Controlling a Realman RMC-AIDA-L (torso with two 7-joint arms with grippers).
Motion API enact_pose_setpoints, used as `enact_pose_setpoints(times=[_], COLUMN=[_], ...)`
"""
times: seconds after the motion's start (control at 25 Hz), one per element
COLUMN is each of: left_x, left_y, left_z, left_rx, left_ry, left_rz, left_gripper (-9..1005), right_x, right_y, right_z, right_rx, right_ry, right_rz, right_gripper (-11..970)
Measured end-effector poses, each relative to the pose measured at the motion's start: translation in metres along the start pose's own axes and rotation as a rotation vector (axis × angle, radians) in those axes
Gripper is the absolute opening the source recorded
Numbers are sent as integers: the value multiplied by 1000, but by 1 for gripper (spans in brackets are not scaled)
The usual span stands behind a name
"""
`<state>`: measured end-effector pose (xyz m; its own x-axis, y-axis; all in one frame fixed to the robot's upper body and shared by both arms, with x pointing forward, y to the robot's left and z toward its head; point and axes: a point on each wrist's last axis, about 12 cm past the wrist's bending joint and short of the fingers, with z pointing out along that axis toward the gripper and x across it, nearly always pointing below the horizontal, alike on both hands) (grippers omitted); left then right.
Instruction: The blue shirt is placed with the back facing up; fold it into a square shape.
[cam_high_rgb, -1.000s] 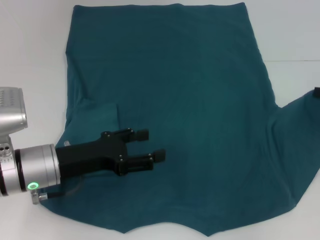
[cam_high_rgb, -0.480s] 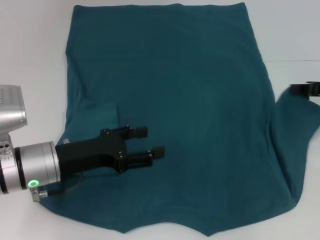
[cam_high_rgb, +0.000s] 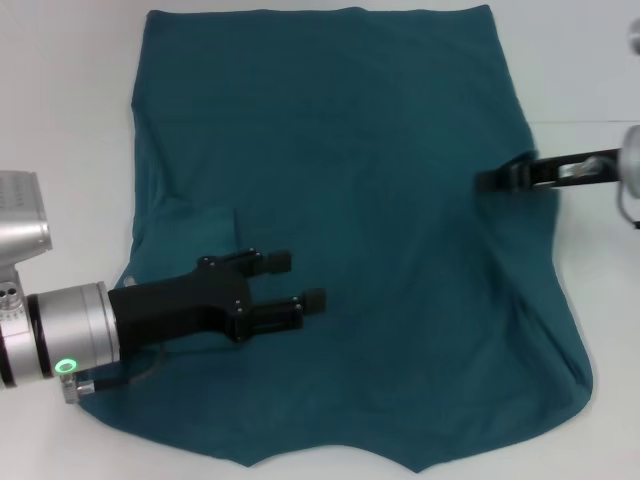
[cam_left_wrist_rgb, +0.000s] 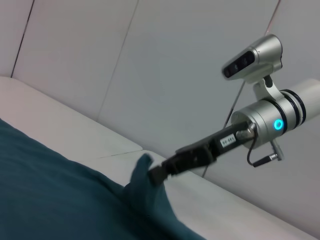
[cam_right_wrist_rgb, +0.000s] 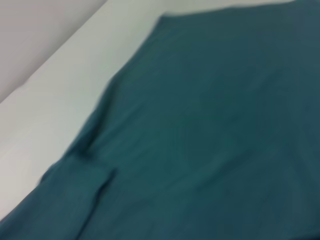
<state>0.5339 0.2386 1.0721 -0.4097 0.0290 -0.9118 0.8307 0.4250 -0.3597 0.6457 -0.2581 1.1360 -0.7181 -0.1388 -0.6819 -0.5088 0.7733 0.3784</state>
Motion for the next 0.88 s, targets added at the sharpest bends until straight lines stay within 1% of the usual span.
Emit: enact_pose_setpoints(times=[0.12,0.16,0.24,0.32,0.44,0.68,0.8,0.88], left_x=[0,0,0,0,0,0,0,1], left_y=[0,0,1,1,1,1,1,1], left_z=[0,0,0,0,0,0,0,0], left_rx=[-1,-2,-5,-10,-12,-12,-12,-11], left_ry=[-1,-1,0,0,1,1,1,1], left_rz=[0,0,0,-1,-2,-3,-3,-4], left_gripper=[833,833,833,833,833,834,834,834], right_x=[-2,-2,-3,-2,3,21,33,40], right_y=[17,20,19,14,2,-26,-37,-42], right_z=[13,15,14,9,0,-23,-33,-37], right_rx=[-33,-35,-30,-21,-1,72,98,108], right_ry=[57,63,57,43,20,20,29,36], right_rz=[-72,-83,-81,-61,-11,116,182,211], right_gripper=[2,16,43,70,305,582,614,635])
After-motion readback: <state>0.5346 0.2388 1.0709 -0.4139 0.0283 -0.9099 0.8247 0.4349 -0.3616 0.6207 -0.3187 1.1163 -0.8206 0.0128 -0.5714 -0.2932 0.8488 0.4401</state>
